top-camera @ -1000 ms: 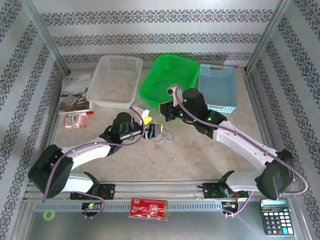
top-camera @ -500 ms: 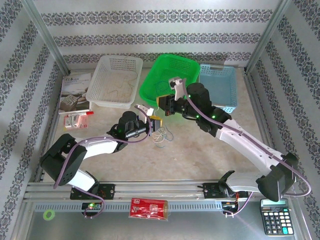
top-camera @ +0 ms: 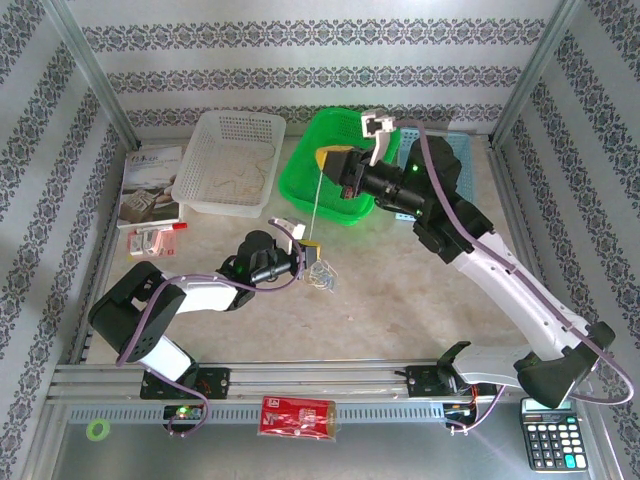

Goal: Untangle the cables

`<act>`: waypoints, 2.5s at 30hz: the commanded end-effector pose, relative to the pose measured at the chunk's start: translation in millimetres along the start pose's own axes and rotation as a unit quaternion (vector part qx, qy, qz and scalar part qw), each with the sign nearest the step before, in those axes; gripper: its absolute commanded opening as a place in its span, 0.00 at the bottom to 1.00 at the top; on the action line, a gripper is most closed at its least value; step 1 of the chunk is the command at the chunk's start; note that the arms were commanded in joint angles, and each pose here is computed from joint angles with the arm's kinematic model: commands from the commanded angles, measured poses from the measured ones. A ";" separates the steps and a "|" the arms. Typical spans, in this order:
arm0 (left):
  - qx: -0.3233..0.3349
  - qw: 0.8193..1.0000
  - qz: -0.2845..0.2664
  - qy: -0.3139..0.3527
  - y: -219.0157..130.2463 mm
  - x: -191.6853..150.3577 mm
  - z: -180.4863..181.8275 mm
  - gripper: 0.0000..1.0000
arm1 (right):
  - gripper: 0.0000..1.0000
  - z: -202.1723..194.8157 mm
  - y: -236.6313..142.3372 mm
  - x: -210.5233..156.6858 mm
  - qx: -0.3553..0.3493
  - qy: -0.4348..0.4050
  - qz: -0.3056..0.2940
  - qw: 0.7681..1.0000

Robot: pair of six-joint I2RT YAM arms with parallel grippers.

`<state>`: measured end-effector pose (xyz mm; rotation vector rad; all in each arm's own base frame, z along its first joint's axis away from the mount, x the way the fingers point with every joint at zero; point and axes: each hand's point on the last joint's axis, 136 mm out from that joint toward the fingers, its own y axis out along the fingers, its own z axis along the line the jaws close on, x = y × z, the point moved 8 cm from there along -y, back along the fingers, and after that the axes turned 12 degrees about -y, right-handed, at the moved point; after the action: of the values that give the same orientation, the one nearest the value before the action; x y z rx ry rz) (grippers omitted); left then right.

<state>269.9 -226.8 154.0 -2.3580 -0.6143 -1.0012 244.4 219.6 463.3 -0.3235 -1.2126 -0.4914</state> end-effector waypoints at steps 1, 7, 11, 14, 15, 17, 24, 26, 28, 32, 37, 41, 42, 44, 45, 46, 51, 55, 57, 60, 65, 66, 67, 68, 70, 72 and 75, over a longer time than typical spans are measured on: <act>-0.007 1.000 0.002 -0.008 -0.5 -9.6 0.6 0.07 | 0.00 11.2 -9.6 38.5 0.024 -0.011 -0.063 0.998; 0.001 1.000 0.009 -0.013 -2.1 -16.4 5.2 0.04 | 0.00 8.6 -19.0 73.0 0.017 -0.019 -0.102 0.994; 0.005 1.000 0.015 -0.018 -1.6 -22.1 9.1 0.02 | 0.00 8.9 -26.2 93.6 0.015 -0.023 -0.125 0.992; 0.007 1.000 0.020 -0.023 -1.3 -27.0 11.8 0.03 | 0.00 11.7 -31.5 106.1 0.017 -0.028 -0.140 0.990; 0.009 0.999 0.020 -0.024 -1.3 -27.9 13.2 0.03 | 0.00 12.3 -33.0 109.0 0.017 -0.030 -0.143 0.989; 0.010 0.999 0.023 -0.028 -1.0 -31.4 15.5 0.05 | 0.00 13.6 -36.1 115.1 0.017 -0.032 -0.151 0.988; 0.013 0.998 0.038 -0.040 1.0 -42.2 22.3 0.12 | 0.00 16.4 -38.1 124.0 0.025 -0.030 -0.160 0.986; 0.014 0.998 0.039 -0.042 1.4 -44.3 23.8 0.12 | 0.00 16.7 -38.5 125.4 0.025 -0.032 -0.162 0.986; 0.015 0.998 0.039 -0.045 0.8 -46.1 25.0 0.11 | 0.00 15.8 -38.7 125.2 0.024 -0.033 -0.160 0.986; 0.009 0.998 0.033 -0.050 0.1 -44.1 23.2 0.06 | 0.00 5.7 -34.0 110.1 0.014 -0.021 -0.141 0.990; 0.002 0.998 0.027 -0.054 -0.9 -37.8 17.6 0.02 | 0.00 -21.3 -28.5 55.6 -0.028 0.013 -0.092 0.995; 0.012 0.998 0.028 -0.055 -1.3 -31.1 14.8 0.01 | 0.13 -49.6 -34.6 -19.1 -0.084 0.047 -0.031 0.995; 0.016 0.998 0.029 -0.054 -1.4 -30.3 14.8 0.01 | 0.18 -56.9 -37.8 -42.1 -0.098 0.058 -0.011 0.993; 0.024 0.998 0.026 -0.050 -1.8 -26.9 14.1 0.01 | 0.26 -66.5 -44.5 -84.4 -0.117 0.073 0.027 0.990; 0.027 0.998 0.024 -0.048 -1.9 -25.5 14.0 0.01 | 0.30 -70.2 -48.6 -107.0 -0.127 0.080 0.050 0.987; 0.030 0.998 0.023 -0.047 -1.8 -24.7 14.2 0.01 | 0.36 -73.4 -52.5 -126.0 -0.135 0.084 0.069 0.985; 0.036 0.998 0.025 -0.045 2.3 -21.3 14.4 0.00 | 0.61 -65.2 -69.1 -212.2 -0.116 0.082 0.155 0.978; 0.038 0.998 0.025 -0.046 4.9 -17.5 13.0 0.00 | 0.66 -54.6 -76.4 -264.0 -0.086 0.076 0.216 0.970; 0.039 0.998 0.026 -0.046 5.7 -15.9 12.1 0.00 | 0.67 -50.4 -81.1 -284.8 -0.072 0.073 0.230 0.968; 0.039 0.998 0.026 -0.045 5.9 -14.1 11.0 0.00 | 0.68 -47.6 -87.8 -309.0 -0.061 0.072 0.249 0.964; 0.041 0.998 0.027 -0.043 6.7 -11.3 9.7 0.00 | 0.69 -44.4 -88.7 -327.8 -0.057 0.064 0.266 0.960; 0.040 0.998 0.028 -0.043 7.0 -11.4 9.5 0.00 | 0.69 -44.6 -87.7 -330.4 -0.057 0.062 0.269 0.959; 0.040 0.998 0.027 -0.043 7.3 -10.8 9.2 0.00 | 0.70 -44.7 -86.7 -332.4 -0.057 0.062 0.271 0.959; 0.041 0.998 0.028 -0.043 7.5 -11.3 9.8 0.00 | 0.69 -45.0 -84.9 -334.2 -0.055 0.062 0.271 0.959; 0.040 0.998 0.029 -0.043 7.9 -11.3 9.4 0.00 | 0.70 -43.9 -80.8 -336.3 -0.050 0.061 0.271 0.959; 0.039 0.998 0.029 -0.044 8.1 -11.2 9.5 0.00 | 0.70 -43.3 -75.4 -339.6 -0.047 0.061 0.273 0.959; 0.038 0.998 0.028 -0.044 8.1 -9.9 8.8 0.00 | 0.70 -43.3 -67.1 -344.3 -0.044 0.058 0.279 0.958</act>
<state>271.5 -224.2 127.3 -2.3468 -0.6002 -0.7911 146.1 196.0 113.7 -0.7165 -0.8666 -0.0369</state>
